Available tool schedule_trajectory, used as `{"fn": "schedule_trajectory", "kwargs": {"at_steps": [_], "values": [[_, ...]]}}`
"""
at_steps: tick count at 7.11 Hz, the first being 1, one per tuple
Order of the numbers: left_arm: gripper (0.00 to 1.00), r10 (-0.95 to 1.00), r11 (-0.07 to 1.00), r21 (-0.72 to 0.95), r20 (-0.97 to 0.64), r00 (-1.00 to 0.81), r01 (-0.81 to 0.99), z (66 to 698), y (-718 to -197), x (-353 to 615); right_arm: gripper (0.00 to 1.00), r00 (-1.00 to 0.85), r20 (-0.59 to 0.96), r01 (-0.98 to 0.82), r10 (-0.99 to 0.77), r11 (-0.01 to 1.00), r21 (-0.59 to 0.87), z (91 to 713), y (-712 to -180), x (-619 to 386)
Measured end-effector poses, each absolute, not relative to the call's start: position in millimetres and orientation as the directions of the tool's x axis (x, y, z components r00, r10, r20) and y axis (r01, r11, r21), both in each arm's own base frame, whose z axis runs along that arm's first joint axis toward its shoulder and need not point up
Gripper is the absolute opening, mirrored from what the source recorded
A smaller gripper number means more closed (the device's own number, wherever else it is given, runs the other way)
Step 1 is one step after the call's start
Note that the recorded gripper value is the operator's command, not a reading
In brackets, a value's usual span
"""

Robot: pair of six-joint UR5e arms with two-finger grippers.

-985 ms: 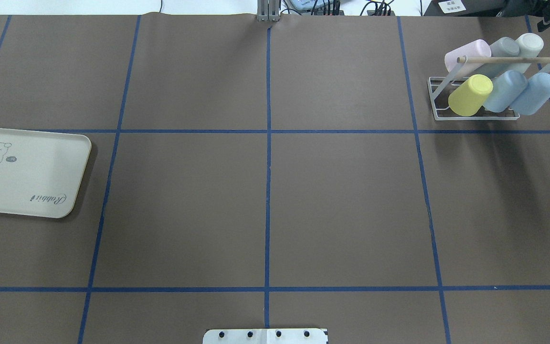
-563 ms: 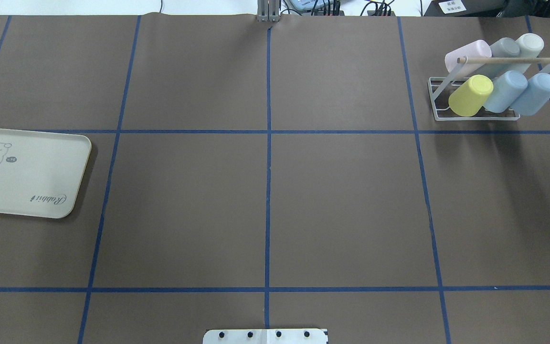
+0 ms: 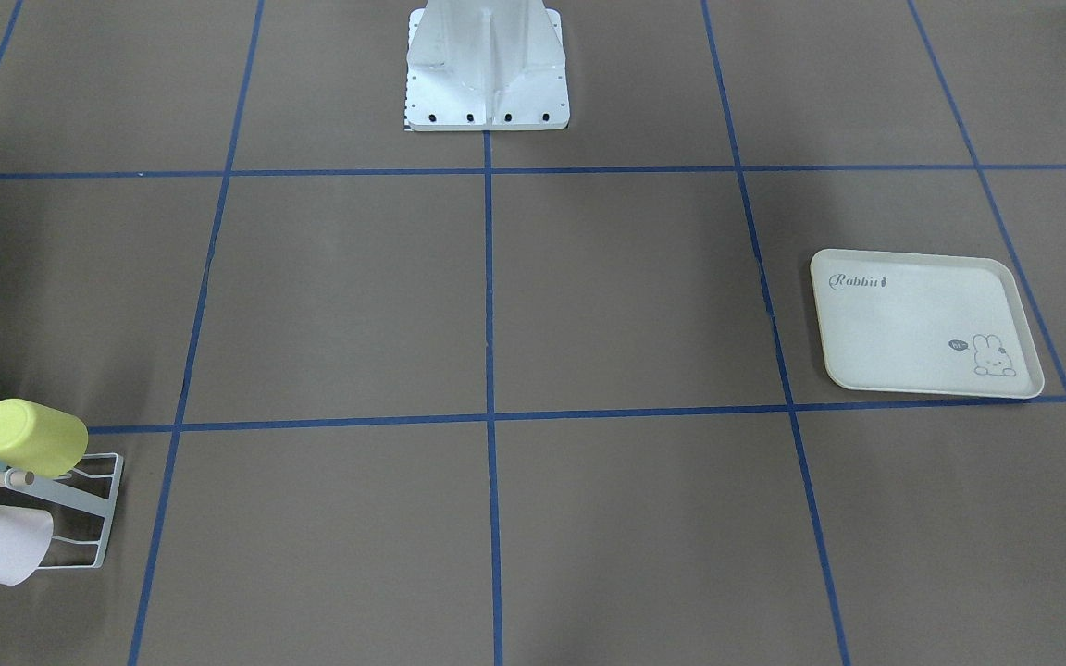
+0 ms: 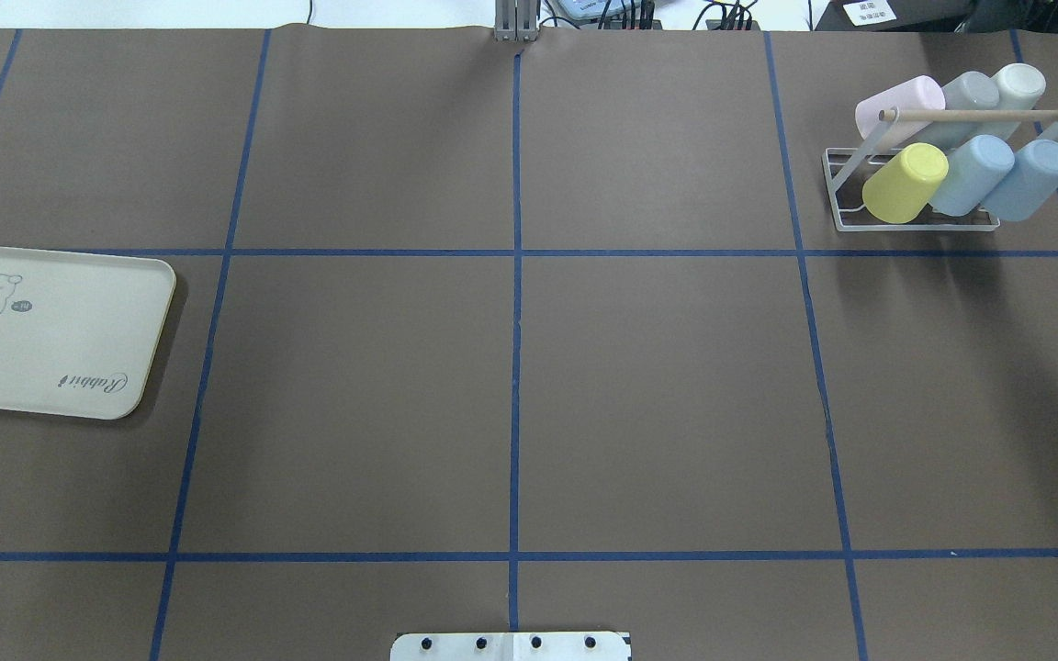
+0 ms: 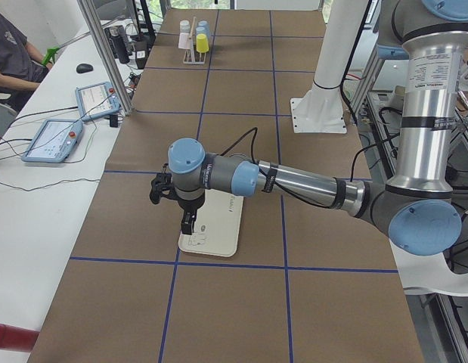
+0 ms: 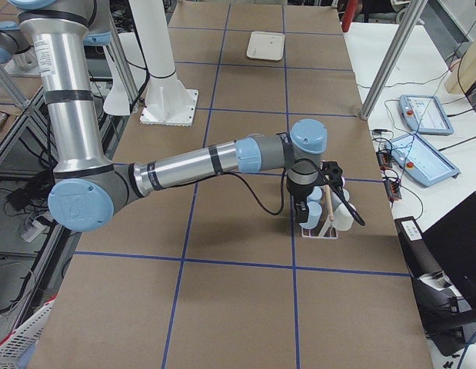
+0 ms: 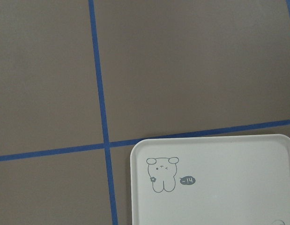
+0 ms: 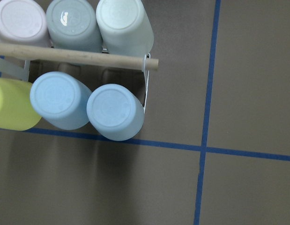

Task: Transfer IKEA cup to right arm and place on rack

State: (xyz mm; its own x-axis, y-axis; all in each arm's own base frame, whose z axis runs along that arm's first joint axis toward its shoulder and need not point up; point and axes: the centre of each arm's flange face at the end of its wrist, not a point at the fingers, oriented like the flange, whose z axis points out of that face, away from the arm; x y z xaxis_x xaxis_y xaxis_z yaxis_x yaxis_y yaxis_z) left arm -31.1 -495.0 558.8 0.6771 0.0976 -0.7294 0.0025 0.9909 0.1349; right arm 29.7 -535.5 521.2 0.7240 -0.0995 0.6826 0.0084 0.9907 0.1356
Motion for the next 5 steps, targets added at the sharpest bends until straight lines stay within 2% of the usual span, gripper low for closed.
{"fn": "schedule_trajectory", "kwargs": {"at_steps": [5], "values": [[1.0, 0.191, 0.977, 0.204, -0.68, 0.708, -0.068, 576.8, -473.9, -35.3, 0.99, 0.72, 0.691, 0.006, -0.063, 0.996, 0.084, 548.5, -507.4, 31.2]]}}
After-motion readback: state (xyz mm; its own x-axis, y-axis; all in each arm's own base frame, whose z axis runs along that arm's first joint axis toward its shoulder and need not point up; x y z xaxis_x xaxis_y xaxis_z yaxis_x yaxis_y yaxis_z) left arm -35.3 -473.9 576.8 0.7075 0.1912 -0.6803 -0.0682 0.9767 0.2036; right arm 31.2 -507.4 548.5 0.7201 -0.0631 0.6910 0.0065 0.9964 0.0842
